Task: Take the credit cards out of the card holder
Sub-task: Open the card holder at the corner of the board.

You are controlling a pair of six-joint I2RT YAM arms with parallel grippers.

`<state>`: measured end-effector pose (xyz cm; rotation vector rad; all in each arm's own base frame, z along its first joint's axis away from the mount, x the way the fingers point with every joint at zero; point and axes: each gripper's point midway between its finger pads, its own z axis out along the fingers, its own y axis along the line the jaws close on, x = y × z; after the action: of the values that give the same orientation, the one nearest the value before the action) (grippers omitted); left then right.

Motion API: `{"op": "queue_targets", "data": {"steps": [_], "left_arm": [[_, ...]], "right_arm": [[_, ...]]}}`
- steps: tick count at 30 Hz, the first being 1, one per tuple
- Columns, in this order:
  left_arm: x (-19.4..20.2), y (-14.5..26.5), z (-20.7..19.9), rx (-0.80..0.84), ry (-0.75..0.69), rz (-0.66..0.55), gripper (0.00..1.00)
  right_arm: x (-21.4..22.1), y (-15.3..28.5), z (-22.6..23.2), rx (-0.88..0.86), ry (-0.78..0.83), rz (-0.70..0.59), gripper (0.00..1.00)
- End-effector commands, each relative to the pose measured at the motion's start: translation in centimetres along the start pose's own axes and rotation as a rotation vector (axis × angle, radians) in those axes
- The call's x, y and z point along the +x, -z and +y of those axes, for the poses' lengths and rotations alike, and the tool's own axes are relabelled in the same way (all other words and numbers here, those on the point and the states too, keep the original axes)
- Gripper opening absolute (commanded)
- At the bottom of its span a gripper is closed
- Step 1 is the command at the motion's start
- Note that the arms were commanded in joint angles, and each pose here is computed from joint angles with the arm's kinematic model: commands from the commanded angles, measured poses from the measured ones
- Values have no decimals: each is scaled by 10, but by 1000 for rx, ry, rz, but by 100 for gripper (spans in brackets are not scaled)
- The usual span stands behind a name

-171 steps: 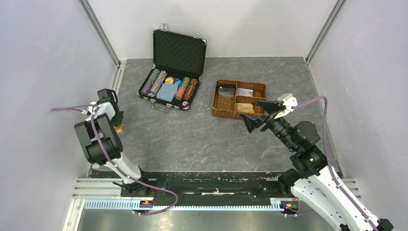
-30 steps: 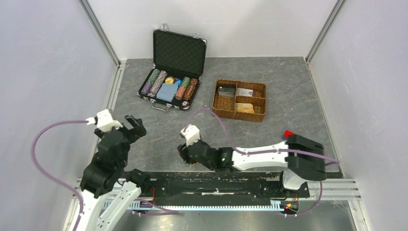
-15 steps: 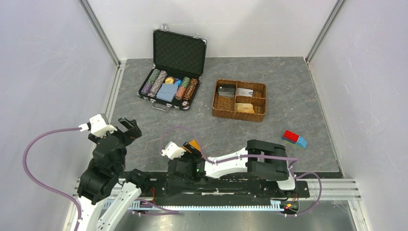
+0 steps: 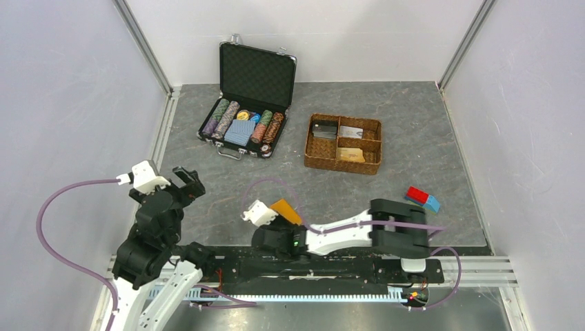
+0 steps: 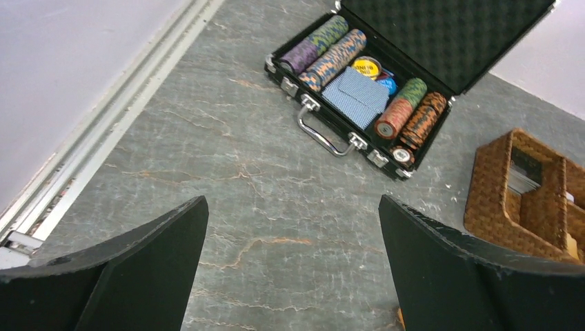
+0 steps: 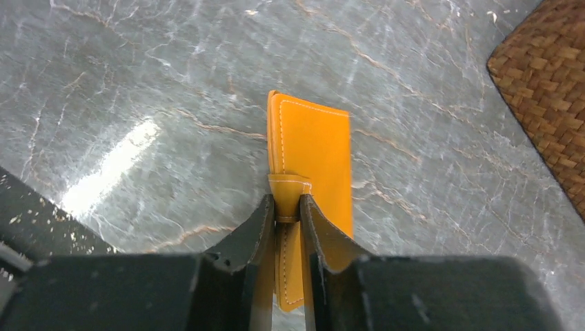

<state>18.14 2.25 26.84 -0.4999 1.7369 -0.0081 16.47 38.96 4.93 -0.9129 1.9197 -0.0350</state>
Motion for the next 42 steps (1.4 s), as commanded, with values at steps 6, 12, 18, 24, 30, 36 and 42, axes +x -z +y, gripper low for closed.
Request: {"op": "queue_targets", "data": {"steps": [6, 12, 18, 24, 30, 36, 42], "left_arm": [[45, -6, -68, 269, -13, 265, 97], [93, -4, -112, 438, -35, 525, 90], [110, -6, -120, 474, -35, 585, 89], [126, -5, -121, 477, -37, 645, 89], [122, -14, -118, 442, -99, 637, 90], [93, -25, -97, 354, -218, 510, 97], [91, -23, -88, 345, -204, 447, 99]], "right_arm": [[-29, 38, -22, -600, -717, -184, 13], [10, 44, -47, -705, -949, -149, 13], [52, 33, -68, -606, -1011, -72, 27], [74, 19, -91, -409, -881, 13, 44], [59, 17, -118, -246, -744, 27, 46], [26, 21, -105, -197, -655, 11, 45], [18, 15, -91, -111, -539, 70, 43]]}}
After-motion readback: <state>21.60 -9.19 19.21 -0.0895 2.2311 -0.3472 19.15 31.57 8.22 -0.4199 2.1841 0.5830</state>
